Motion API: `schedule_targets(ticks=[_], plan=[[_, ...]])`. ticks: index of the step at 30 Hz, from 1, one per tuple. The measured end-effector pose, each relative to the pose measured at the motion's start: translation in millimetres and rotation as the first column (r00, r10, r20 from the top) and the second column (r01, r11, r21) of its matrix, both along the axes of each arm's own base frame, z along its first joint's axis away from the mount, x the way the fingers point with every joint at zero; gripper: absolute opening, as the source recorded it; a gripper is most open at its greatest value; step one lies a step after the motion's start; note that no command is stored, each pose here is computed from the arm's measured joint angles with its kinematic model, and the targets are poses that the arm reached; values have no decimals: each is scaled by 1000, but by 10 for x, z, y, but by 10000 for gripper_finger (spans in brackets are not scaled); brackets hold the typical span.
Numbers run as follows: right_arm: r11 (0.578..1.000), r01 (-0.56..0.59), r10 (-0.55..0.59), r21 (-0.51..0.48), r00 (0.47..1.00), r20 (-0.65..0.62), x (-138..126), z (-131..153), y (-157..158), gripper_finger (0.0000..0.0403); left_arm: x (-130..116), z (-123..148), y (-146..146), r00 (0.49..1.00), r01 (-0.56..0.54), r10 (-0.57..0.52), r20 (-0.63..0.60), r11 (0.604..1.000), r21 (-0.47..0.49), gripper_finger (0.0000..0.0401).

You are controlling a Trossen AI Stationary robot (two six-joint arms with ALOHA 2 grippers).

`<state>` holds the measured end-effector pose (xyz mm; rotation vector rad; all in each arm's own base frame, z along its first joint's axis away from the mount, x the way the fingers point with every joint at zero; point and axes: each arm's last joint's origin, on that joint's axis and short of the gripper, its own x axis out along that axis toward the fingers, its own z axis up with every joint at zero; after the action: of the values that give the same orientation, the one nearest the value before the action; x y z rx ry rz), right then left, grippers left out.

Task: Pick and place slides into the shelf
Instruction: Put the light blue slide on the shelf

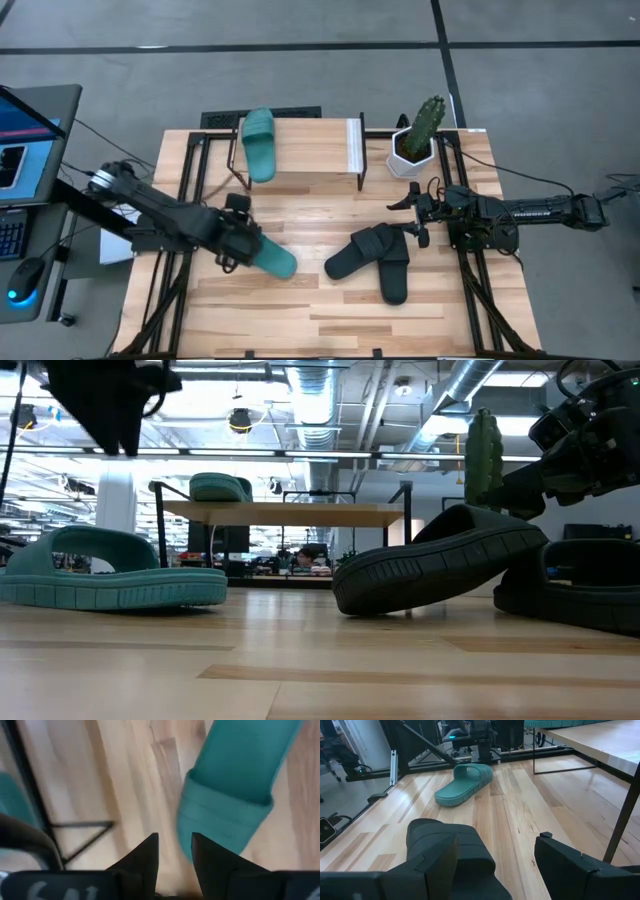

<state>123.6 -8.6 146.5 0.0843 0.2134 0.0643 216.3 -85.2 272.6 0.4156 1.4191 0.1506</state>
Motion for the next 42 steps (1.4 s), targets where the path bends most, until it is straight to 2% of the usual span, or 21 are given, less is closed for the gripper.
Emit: schedule_targets(ticks=[3,6,8,10,14,20,24,29,35,40,42], plan=[[1000,0,0,0,1000,0,0,0,0,249,130,-179,-84,994,-105,102,-49,992,-71,104],[1000,0,0,0,1000,-1,0,-1,0,249,233,-357,-168,978,-157,134,-158,978,-140,104],[1000,0,0,0,1000,0,0,0,0,249,279,-406,-193,962,-208,184,-202,972,-110,104],[1000,0,0,0,1000,-1,0,-1,0,249,318,-411,-194,955,-229,217,-203,973,-39,104],[1000,0,0,0,1000,0,0,-1,0,249,403,-316,-194,975,-193,202,-94,977,94,104],[1000,0,0,0,1000,0,0,0,0,249,508,-52,-213,984,-175,169,51,973,152,104],[1000,0,0,0,1000,0,0,-1,0,249,579,111,-214,976,-189,169,139,970,153,104],[1000,0,0,0,1000,0,0,-1,0,249,645,282,-197,962,-212,189,198,971,106,104],[1000,0,0,0,1000,0,0,-1,0,249,657,312,-193,968,-180,153,197,976,124,104],[1000,0,0,0,1000,-1,0,-1,0,249,740,331,-153,929,-246,194,315,960,134,104],[1000,0,0,0,1000,0,0,0,0,249,769,332,-134,925,-247,198,324,962,119,104]])
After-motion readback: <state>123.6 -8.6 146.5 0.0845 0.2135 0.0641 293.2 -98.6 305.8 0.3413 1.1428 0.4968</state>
